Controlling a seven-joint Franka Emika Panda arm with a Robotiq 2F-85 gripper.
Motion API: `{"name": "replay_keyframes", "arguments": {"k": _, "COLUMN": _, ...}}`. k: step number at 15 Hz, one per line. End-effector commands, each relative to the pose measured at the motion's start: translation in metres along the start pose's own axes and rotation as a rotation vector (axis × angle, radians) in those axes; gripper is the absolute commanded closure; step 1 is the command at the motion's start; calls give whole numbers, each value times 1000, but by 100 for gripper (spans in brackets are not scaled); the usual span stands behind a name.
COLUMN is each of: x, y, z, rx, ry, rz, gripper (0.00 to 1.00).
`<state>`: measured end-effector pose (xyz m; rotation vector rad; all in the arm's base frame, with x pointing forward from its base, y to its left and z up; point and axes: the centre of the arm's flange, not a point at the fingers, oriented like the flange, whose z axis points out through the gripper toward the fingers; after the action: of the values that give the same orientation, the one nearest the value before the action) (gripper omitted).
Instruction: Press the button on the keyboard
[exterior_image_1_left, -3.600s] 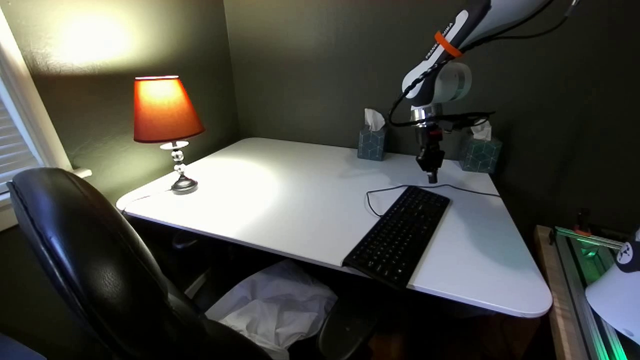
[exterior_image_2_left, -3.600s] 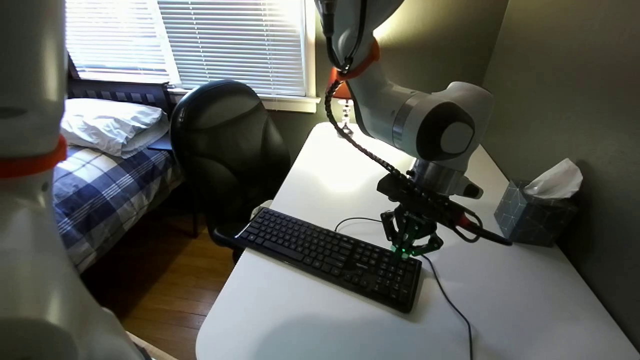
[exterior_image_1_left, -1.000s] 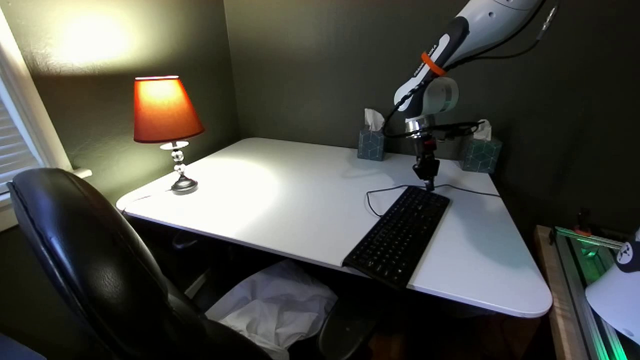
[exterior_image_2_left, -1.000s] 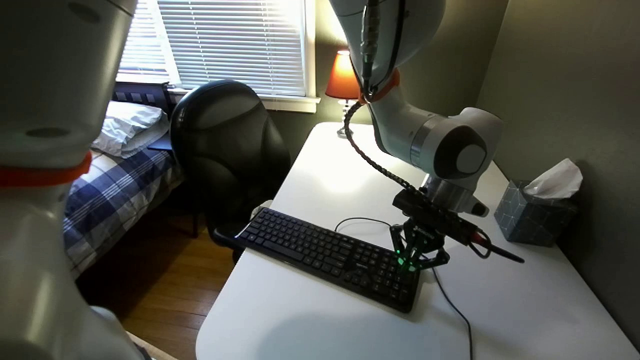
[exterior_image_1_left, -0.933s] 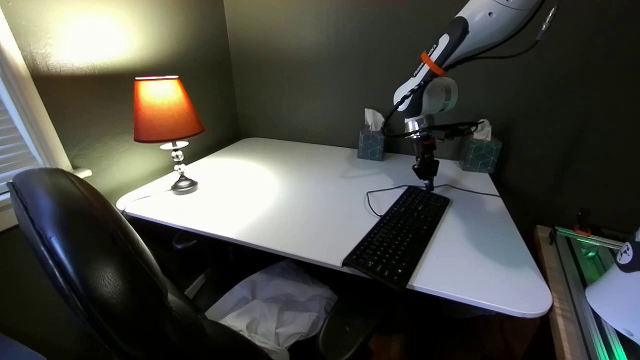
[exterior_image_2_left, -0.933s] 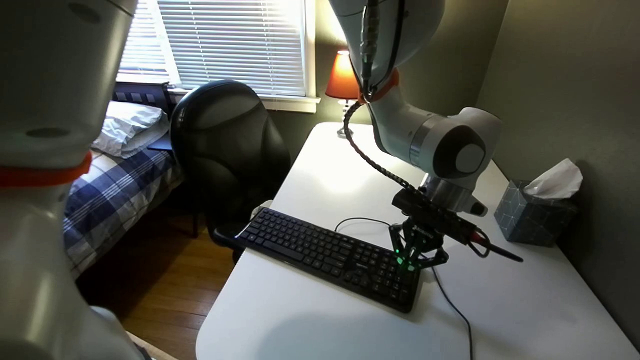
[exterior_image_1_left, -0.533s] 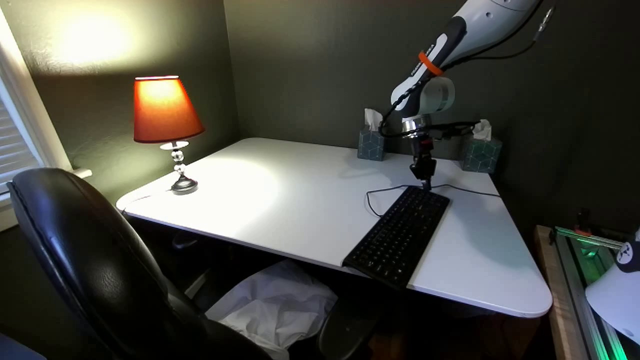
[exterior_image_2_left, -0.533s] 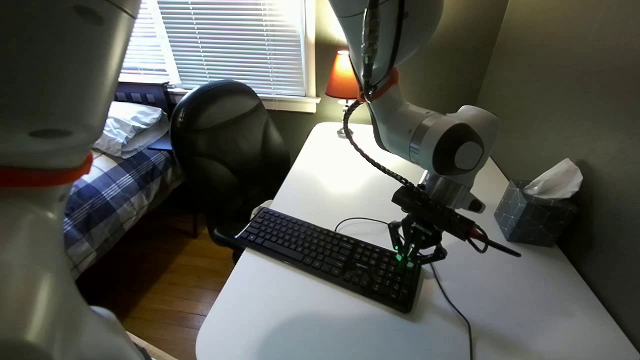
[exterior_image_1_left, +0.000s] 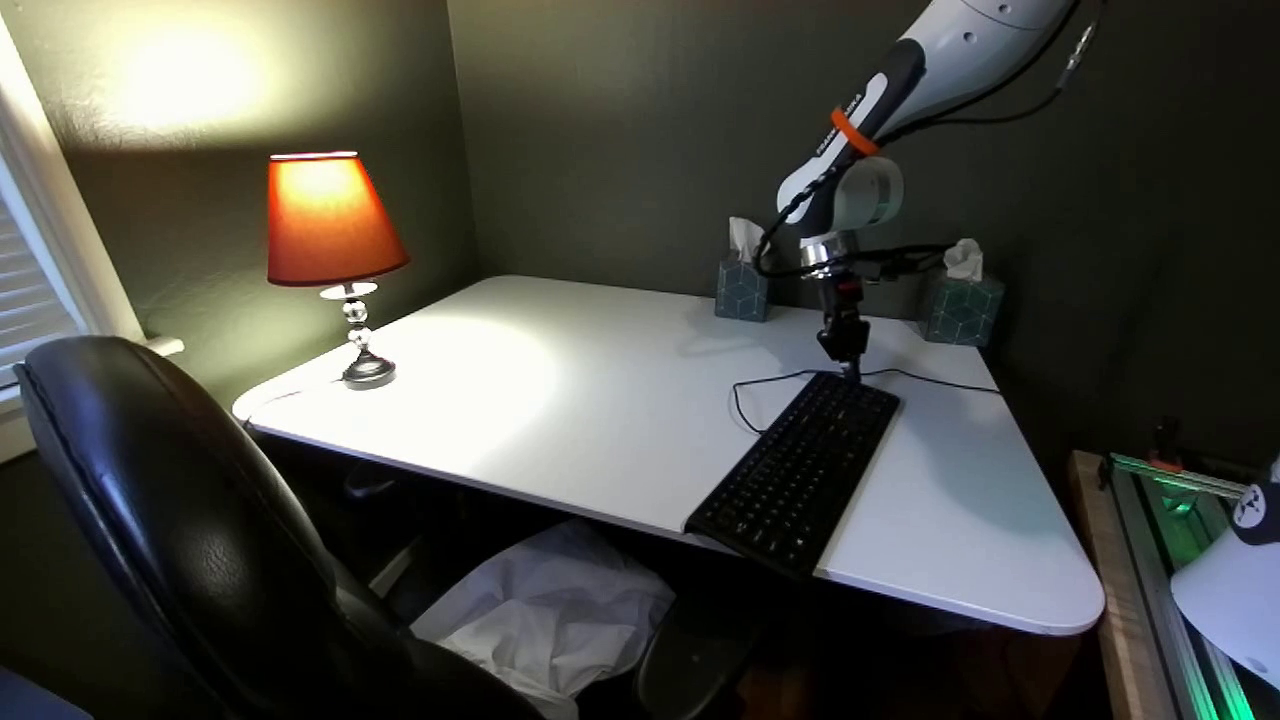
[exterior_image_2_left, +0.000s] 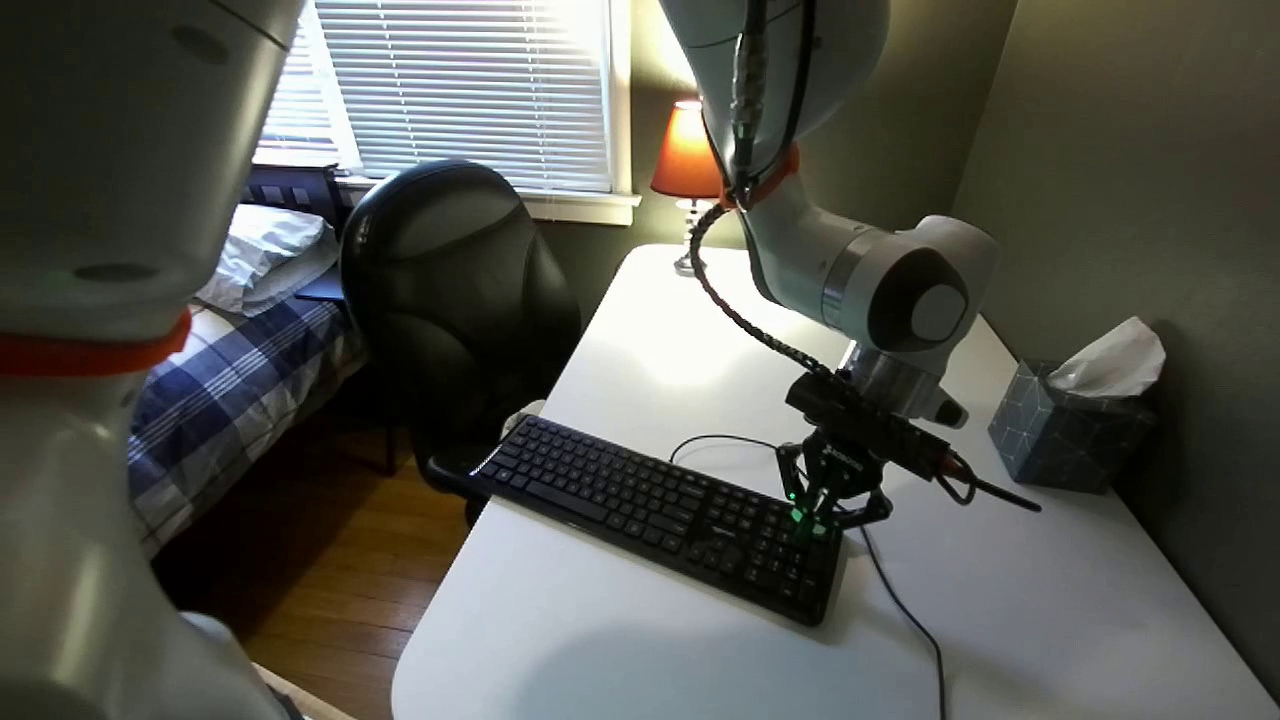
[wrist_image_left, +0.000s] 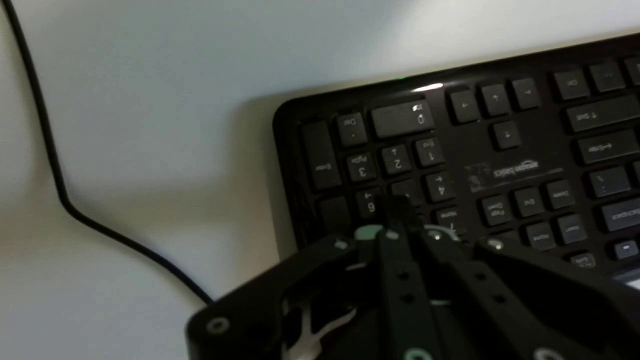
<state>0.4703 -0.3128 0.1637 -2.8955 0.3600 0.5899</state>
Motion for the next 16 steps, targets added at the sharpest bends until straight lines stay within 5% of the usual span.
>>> {"name": "replay_keyframes", "arguments": {"k": 1, "x": 9, "y": 4, "z": 2, "rx": 39, "ry": -12, "rz": -8, "gripper": 100}}
{"name": "replay_keyframes", "arguments": {"k": 16, "x": 18, "y": 3, "z": 9, "rx": 40, "ry": -22, "rz": -13, "gripper": 100}}
